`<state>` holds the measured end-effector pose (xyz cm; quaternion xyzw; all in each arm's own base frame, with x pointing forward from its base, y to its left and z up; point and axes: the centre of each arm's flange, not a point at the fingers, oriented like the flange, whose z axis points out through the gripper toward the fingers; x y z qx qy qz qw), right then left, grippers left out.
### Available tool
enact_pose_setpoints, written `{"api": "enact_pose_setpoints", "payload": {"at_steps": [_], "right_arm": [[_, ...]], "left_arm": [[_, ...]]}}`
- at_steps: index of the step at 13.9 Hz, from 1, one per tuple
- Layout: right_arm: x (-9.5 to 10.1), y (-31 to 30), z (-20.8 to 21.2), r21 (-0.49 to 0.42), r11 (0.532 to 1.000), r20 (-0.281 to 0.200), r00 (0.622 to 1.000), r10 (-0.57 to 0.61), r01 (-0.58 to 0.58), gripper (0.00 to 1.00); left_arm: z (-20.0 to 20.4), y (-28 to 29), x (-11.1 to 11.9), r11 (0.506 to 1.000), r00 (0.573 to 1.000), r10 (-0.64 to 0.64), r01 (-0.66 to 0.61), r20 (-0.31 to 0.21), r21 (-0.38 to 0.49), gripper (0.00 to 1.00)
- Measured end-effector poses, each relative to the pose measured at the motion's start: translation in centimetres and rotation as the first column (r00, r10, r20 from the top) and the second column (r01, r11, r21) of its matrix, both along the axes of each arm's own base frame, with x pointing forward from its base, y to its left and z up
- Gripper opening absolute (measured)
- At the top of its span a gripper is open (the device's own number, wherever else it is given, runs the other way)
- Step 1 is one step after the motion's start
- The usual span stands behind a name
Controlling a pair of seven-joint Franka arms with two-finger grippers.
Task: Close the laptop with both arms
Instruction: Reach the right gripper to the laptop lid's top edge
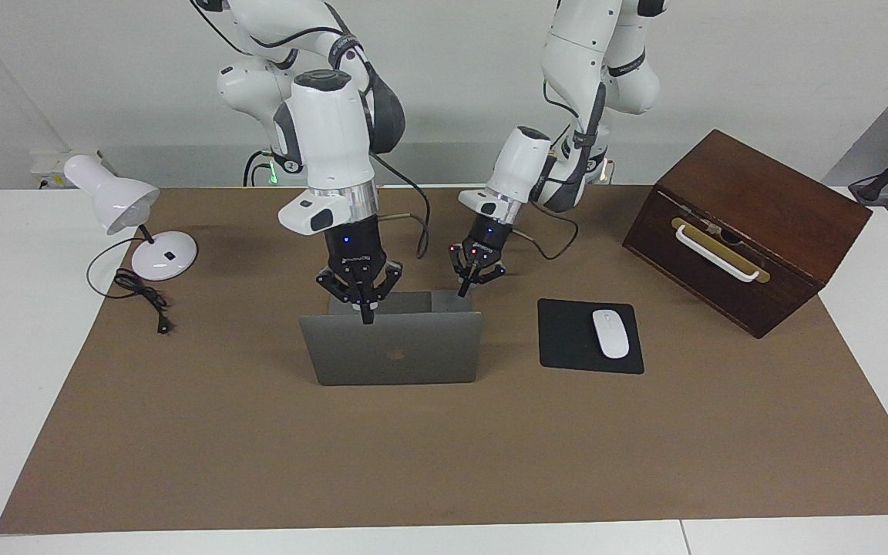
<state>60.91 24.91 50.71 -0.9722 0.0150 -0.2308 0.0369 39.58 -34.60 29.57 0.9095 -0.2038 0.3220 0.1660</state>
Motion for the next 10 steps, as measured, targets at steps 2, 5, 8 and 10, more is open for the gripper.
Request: {"api": "enact_pose_setpoints", "payload": {"at_steps": [2,5,8,10], "right_arm": [[0.2,0.0,-0.2,-0.002,1.000,0.011,1.000,0.002,-0.002,0.01],[0.4,0.0,-0.8,-0.026,1.000,0.019,1.000,-0.009,0.009,0.01],[0.5,0.1,-1.3,-0.030,0.999,0.015,1.000,-0.012,0.013,0.01],[0.5,0.1,-1.4,-0.031,0.999,0.013,1.000,-0.012,0.012,0.01]], "left_arm": [[-0.2,0.0,0.0,1.000,1.000,-0.015,0.015,0.007,0.012,0.01],[-1.3,0.0,-0.1,0.999,0.999,-0.032,0.032,0.013,0.031,0.01],[-2.7,-0.1,-0.4,0.998,0.999,-0.043,0.043,0.009,0.042,0.01],[-2.7,-0.2,-0.4,0.998,0.998,-0.053,0.052,0.016,0.048,0.01]]}}
